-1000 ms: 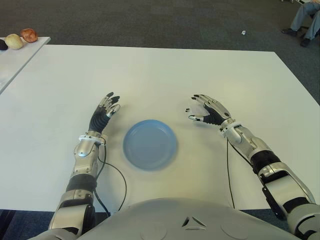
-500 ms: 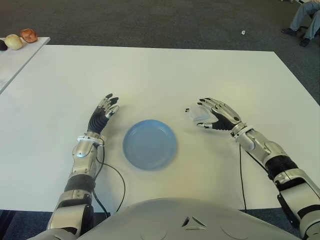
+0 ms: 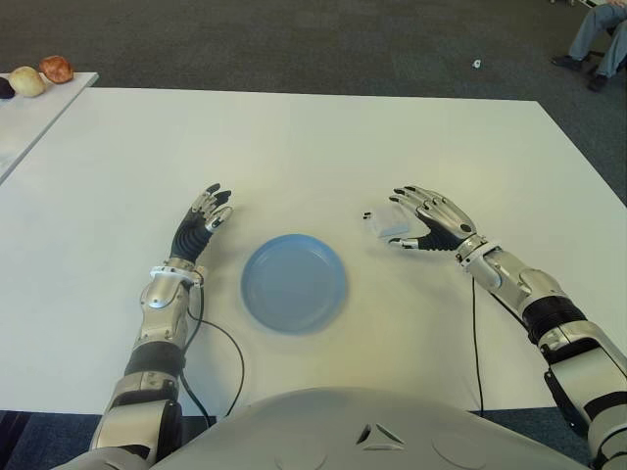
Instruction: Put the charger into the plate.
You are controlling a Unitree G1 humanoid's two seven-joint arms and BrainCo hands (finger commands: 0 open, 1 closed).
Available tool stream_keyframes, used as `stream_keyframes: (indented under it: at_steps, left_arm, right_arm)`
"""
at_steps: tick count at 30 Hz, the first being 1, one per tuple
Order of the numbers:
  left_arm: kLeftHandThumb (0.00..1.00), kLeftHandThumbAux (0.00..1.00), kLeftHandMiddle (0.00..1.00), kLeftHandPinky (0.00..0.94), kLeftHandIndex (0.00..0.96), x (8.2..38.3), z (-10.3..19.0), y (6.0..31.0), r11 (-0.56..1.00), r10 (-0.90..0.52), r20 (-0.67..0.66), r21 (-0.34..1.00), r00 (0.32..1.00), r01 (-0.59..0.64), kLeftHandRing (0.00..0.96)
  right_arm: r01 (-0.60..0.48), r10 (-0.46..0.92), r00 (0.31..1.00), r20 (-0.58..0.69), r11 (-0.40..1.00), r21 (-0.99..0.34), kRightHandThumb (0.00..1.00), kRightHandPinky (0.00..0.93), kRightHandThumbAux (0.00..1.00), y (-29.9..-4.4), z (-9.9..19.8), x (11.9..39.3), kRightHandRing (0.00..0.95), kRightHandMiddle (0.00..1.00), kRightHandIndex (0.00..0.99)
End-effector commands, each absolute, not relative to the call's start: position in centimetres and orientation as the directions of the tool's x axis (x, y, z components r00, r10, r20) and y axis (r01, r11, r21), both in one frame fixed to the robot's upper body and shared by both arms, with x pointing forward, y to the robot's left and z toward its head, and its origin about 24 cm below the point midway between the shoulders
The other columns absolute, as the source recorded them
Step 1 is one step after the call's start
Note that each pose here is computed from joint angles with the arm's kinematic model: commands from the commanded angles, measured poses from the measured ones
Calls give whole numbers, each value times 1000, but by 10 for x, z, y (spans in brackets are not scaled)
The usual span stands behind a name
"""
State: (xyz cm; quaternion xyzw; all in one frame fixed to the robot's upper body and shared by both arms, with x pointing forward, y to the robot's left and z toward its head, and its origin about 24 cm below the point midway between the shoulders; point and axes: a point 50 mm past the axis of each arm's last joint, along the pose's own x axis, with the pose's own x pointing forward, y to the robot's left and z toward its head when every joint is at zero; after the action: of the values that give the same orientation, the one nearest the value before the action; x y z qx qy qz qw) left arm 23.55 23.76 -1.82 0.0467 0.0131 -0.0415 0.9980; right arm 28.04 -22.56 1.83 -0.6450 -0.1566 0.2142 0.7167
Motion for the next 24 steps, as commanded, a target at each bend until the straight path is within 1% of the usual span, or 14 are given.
stream_keyframes:
  at_steps: [1,12,24]
  left_arm:
    - [0,511,160,0,22,235,-18,240,992,-91,-38,87,995,94,104]
    - [0,492,169,0,31,235,-18,239,992,-93,-36,86,995,95,113]
    - [0,516,168,0,28,235,-20,237,991,-95,-41,92,995,99,112]
  right_arm:
    - [-98,514,856,-52,63,-993,293,0,239,-223,16,283,0,0,0]
    - [-85,480,877,-14,127,-988,314,0,243,-221,13,287,0,0,0]
    - [-93,440,898,-8,173,-980,356,0,235,-214,11,295,0,0,0]
